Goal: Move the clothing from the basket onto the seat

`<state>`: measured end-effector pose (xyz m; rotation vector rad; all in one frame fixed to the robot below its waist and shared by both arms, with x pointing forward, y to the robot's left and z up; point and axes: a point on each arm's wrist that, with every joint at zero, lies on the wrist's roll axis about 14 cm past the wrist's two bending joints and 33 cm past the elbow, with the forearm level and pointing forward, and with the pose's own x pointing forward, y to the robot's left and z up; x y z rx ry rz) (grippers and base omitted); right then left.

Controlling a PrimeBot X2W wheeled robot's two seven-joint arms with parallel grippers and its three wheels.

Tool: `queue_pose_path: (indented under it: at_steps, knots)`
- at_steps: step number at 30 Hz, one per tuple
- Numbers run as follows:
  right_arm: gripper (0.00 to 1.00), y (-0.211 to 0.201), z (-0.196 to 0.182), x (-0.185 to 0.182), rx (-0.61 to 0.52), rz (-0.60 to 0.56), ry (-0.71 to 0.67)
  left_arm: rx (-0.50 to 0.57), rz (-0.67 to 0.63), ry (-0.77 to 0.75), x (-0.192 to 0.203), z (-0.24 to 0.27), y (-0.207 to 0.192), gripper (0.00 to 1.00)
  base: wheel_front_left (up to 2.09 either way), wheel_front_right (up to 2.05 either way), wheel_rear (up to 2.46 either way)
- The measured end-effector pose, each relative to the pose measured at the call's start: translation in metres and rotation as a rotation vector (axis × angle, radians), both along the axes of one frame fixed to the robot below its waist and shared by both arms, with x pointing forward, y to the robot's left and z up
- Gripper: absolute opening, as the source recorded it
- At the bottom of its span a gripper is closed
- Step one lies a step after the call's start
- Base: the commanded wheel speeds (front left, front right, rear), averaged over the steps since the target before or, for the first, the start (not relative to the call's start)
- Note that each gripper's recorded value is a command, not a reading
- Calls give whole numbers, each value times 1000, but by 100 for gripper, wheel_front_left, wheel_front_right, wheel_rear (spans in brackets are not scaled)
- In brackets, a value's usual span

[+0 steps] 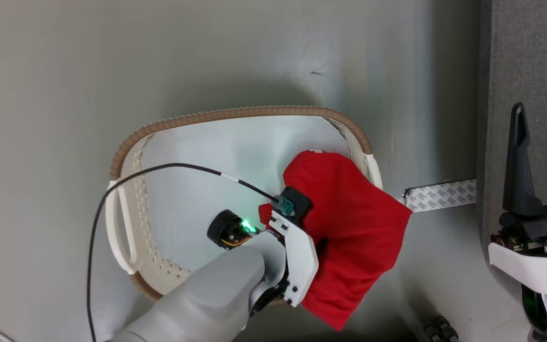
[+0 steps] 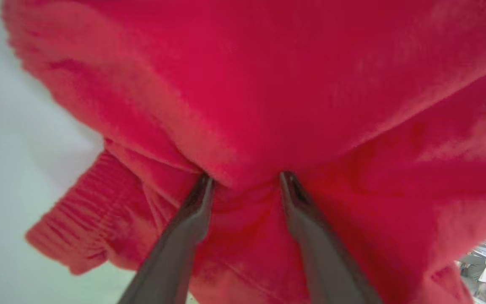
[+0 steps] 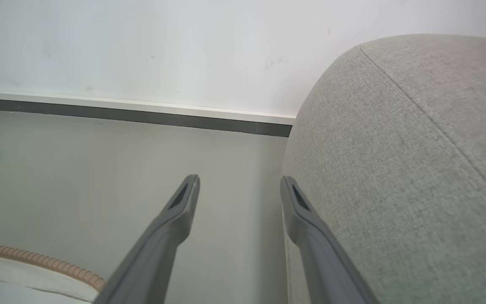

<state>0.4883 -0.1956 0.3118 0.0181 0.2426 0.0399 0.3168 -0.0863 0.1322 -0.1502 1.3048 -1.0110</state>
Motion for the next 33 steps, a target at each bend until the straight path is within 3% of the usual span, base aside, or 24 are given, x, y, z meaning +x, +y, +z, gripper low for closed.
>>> queue_pose_path:
  at_steps: [1,10,18,33]
  knots:
    - [100,-1,0,0,0,-3,1,-14,8,-1,1,2,-2,0,0,0,0]
    - [100,-4,21,0,16,-21,-38,-107,126,-73,29,40,-11,0,0,0,0]
    - [100,-4,62,-6,37,-36,-107,-199,294,-192,67,104,-9,0,0,0,0]
    - [100,15,147,-39,106,0,-254,-270,583,-458,93,225,23,0,0,0,0]
